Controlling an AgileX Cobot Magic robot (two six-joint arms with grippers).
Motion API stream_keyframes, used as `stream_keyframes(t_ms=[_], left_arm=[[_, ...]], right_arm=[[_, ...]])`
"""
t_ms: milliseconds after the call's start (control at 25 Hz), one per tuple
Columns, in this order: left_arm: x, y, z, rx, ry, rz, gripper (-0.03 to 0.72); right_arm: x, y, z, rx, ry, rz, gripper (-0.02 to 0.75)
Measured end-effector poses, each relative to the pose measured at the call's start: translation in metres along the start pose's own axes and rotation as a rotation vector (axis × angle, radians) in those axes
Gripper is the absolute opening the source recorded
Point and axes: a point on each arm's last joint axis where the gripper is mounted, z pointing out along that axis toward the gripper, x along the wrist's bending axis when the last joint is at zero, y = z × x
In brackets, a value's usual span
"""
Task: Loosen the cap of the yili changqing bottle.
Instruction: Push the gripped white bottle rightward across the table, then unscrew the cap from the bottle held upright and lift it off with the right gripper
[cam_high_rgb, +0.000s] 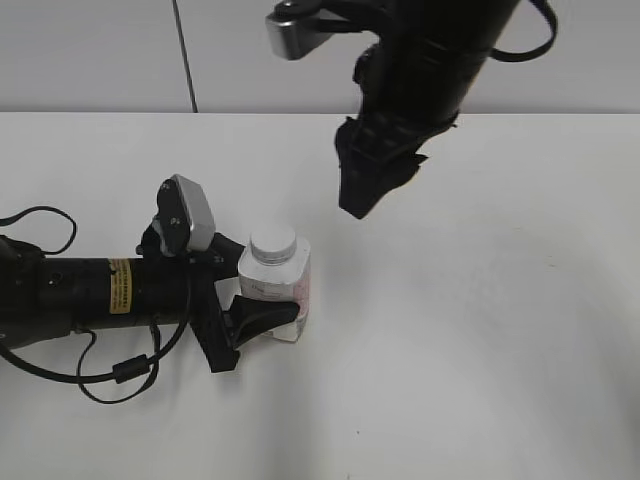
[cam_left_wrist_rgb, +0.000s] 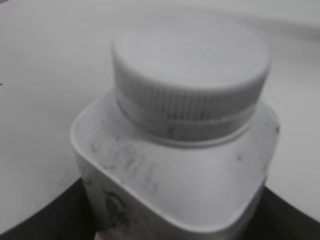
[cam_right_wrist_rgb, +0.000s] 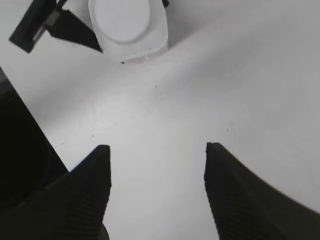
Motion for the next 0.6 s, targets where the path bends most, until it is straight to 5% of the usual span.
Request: stream_keyframes(t_ms=[320,600], left_arm=[[-0.001,0.0,0.0,0.002,-0.008,0.005,0.458],[-0.001,0.0,0.0,0.003,-0.01,0.005,0.458]], right_arm=[[0.014,0.049,0.031,0.016,-0.047,-0.024,0.47],[0.019,0.06,0.053,0.025,0.022,0.047,0.47]])
